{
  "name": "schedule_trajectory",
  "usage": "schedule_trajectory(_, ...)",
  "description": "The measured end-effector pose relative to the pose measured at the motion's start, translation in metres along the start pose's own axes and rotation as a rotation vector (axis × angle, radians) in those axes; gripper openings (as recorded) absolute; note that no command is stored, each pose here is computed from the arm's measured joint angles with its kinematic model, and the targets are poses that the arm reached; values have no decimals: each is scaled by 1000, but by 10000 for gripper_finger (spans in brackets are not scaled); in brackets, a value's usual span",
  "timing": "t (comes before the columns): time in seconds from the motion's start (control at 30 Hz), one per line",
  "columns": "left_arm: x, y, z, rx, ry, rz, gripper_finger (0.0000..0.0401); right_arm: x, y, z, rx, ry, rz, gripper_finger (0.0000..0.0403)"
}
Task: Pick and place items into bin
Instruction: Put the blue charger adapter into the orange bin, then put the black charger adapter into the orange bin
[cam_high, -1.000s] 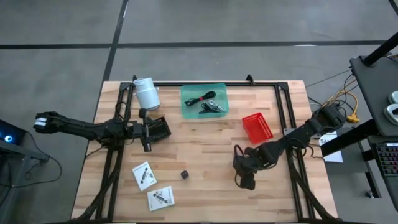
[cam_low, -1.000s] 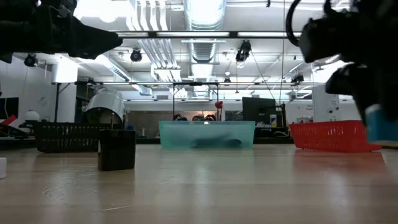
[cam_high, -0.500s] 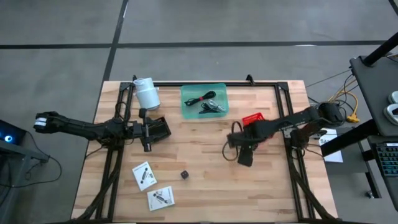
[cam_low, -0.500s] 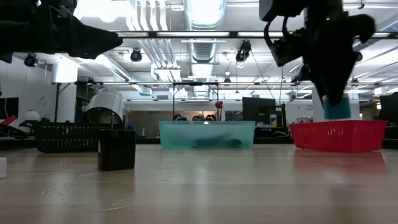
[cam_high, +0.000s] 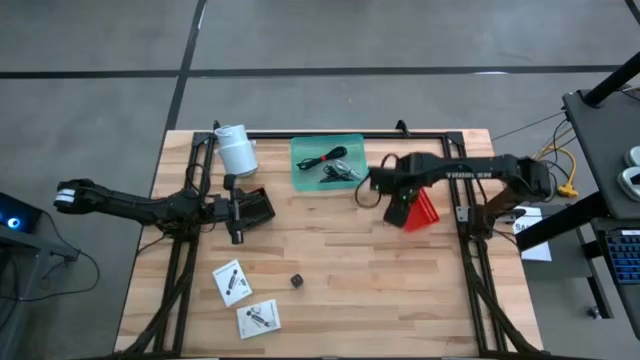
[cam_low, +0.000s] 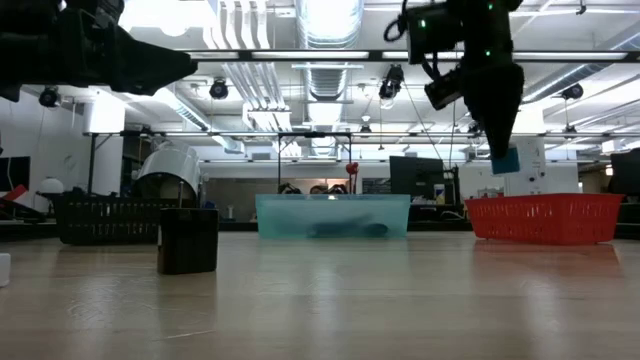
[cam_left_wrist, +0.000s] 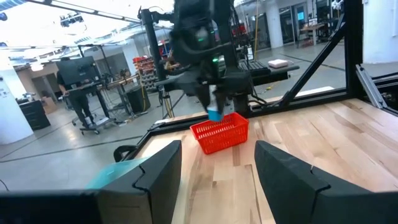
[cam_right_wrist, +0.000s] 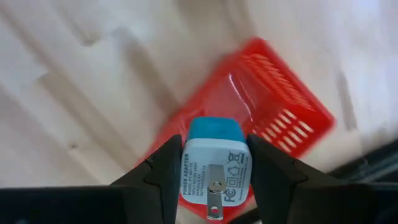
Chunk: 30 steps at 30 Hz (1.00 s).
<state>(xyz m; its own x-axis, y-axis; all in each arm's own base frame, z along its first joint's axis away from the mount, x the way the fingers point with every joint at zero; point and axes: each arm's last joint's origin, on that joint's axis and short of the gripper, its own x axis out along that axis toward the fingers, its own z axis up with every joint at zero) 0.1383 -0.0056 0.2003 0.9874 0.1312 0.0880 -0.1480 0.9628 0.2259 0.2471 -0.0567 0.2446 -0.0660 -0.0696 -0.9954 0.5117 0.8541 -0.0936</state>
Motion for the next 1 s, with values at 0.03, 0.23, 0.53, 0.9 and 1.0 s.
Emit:
schedule_trajectory(0.03,0,0,0,0,0,0,187,1,-8,0,27,6,0,136)
schedule_trajectory(0.23,0,0,0,0,-1,1,187,11,-48,-6,206,22,29,136)
schedule_trajectory(0.53,0,0,0,-1,-5,1,187,38,-57,-12,313,-2,147,136)
schedule_trajectory(0.9,0,0,0,-1,-4,1,187,50,-57,-19,304,31,103,188)
schedule_trajectory(1.0,0,0,0,-1,-5,1,187,49,-57,-18,289,23,96,211)
